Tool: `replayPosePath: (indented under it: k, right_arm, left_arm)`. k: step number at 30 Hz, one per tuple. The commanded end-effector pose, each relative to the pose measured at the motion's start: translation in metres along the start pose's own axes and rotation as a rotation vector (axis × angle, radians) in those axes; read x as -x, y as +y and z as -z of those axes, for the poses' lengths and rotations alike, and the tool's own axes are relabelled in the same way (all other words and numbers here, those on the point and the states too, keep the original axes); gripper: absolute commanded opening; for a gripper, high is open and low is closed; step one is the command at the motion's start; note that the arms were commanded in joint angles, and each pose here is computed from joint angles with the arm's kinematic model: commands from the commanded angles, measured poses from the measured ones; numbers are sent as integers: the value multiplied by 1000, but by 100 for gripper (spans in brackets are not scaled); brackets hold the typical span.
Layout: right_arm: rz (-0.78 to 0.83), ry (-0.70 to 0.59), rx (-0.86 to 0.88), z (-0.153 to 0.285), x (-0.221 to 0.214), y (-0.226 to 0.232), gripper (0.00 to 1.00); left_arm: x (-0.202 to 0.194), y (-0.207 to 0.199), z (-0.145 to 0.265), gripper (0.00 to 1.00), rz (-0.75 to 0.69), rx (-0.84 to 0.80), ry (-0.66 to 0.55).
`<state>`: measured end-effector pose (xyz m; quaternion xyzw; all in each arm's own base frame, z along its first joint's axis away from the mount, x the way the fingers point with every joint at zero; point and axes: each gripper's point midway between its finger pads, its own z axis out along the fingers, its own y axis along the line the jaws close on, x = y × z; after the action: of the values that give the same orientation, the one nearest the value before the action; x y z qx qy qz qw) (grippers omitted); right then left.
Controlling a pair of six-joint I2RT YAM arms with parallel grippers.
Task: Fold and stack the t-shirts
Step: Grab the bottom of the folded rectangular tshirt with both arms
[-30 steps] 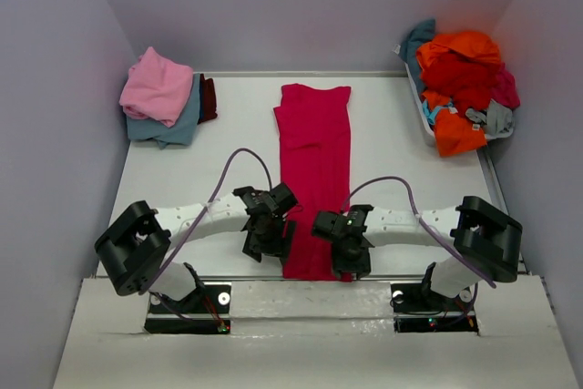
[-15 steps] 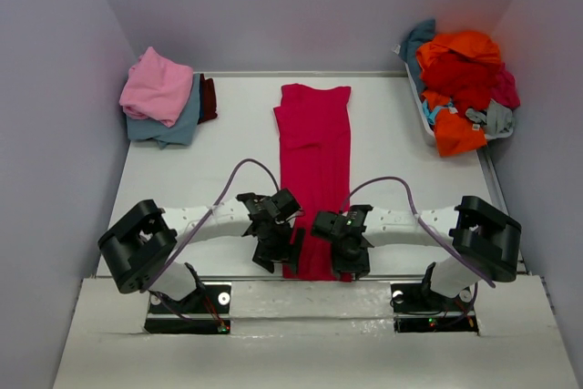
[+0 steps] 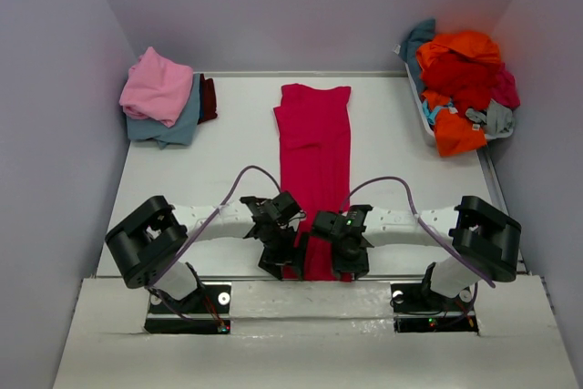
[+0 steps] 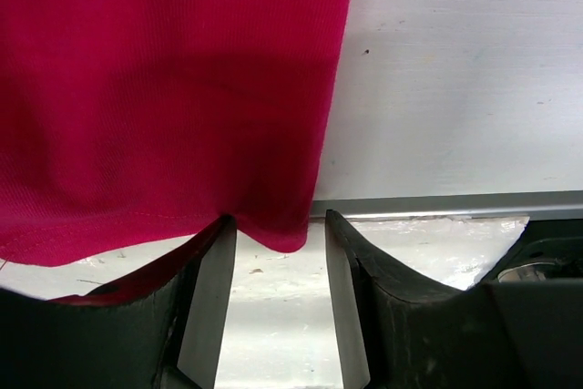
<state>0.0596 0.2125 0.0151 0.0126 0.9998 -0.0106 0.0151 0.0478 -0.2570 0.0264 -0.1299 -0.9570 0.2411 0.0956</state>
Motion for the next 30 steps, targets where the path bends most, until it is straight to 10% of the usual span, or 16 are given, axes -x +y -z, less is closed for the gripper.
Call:
replayPosePath:
  k: [1,19,30]
  right_arm:
    - [-8,-50,27,3,11,6,48]
    - [3,-51,24,3,12,7,36]
    - [-7,-52,26,5,10,4,36]
  left_arm:
    - [-9,5,-4,76,11,-10,11]
    - [18,36,12,71,77,246,-137]
    - [19,13,-7,68,-10,113,-53]
